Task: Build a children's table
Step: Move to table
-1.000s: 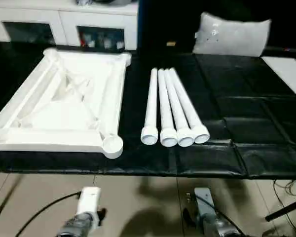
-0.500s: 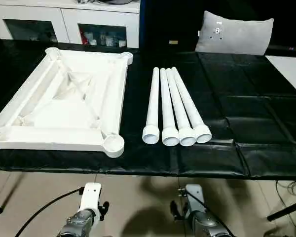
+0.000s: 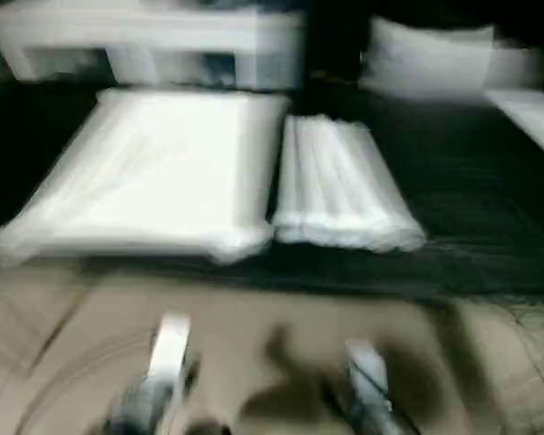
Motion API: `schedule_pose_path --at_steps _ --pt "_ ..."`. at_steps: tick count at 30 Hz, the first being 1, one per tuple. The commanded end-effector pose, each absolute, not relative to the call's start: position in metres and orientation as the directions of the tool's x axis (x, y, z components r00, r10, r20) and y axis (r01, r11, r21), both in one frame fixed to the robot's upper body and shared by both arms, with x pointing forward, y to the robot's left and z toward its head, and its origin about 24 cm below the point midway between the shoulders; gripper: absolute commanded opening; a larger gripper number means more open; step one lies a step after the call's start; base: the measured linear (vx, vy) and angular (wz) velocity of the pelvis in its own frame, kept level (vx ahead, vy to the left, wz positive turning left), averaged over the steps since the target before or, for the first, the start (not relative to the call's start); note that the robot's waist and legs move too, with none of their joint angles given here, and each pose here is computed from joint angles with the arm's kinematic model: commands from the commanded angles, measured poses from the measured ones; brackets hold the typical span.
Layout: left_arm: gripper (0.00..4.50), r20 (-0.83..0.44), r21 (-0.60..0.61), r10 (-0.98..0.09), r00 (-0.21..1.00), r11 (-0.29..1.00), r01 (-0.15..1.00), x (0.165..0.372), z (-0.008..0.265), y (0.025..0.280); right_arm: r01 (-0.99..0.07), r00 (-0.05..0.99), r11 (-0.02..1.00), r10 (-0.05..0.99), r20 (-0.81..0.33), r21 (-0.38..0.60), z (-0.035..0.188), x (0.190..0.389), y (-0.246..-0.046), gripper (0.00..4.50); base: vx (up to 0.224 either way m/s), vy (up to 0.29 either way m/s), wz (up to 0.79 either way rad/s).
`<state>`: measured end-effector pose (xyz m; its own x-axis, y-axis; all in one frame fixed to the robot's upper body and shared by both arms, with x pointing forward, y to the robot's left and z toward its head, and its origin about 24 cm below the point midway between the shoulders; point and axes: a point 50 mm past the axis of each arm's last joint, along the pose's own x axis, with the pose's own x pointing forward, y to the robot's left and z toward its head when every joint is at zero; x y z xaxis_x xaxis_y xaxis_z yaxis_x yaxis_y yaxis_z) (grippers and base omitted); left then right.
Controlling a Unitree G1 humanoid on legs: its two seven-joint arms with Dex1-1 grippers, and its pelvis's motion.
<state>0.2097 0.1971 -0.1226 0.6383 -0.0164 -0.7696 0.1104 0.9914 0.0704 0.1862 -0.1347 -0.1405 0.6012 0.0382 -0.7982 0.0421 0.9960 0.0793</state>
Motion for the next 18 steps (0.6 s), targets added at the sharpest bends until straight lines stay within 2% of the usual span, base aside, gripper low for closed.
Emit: schedule_pose_path --at_steps 1,5,7,10,12,15,18 --pt "2.97 -0.788 0.055 -0.027 0.615 0.992 0.114 0.201 -0.128 0.197 -0.003 0.641 0.995 0.079 -0.763 0.101 -0.135 0.195 -0.125 4.5 0.077 -0.105 -0.06" --pt "2.97 -0.712 0.025 -0.056 0.699 0.994 0.105 0.21 -0.118 0.198 -0.108 0.7 0.987 0.159 -0.696 0.116 -0.126 0.207 -0.119 4.5 -0.019 0.013 0.19" --pt "2.97 -0.651 0.01 -0.107 0.752 0.989 0.149 0.214 -0.111 0.195 -0.178 0.735 0.974 0.227 -0.639 0.14 -0.12 0.212 -0.117 4.5 -0.017 0.042 0.1" --pt "2.97 -0.577 0.027 -0.148 0.803 0.98 0.2 0.213 -0.102 0.195 -0.24 0.769 0.959 0.284 -0.573 0.153 -0.114 0.203 -0.168 4.5 -0.017 0.041 -0.07" --pt "2.97 -0.533 0.072 -0.153 0.832 0.972 0.225 0.21 -0.094 0.199 -0.299 0.779 0.936 0.351 -0.519 0.184 -0.106 0.197 -0.183 4.5 -0.024 0.068 -0.01" --pt "2.97 -0.469 0.102 -0.129 0.874 0.975 0.198 0.208 -0.082 0.207 -0.364 0.804 0.919 0.393 -0.446 0.155 -0.091 0.194 -0.187 4.5 -0.019 0.043 -0.02" --pt "2.97 -0.447 0.099 -0.14 0.883 0.974 0.204 0.207 -0.075 0.21 -0.416 0.791 0.894 0.446 -0.419 0.166 -0.085 0.188 -0.185 4.5 -0.018 0.013 -0.01"
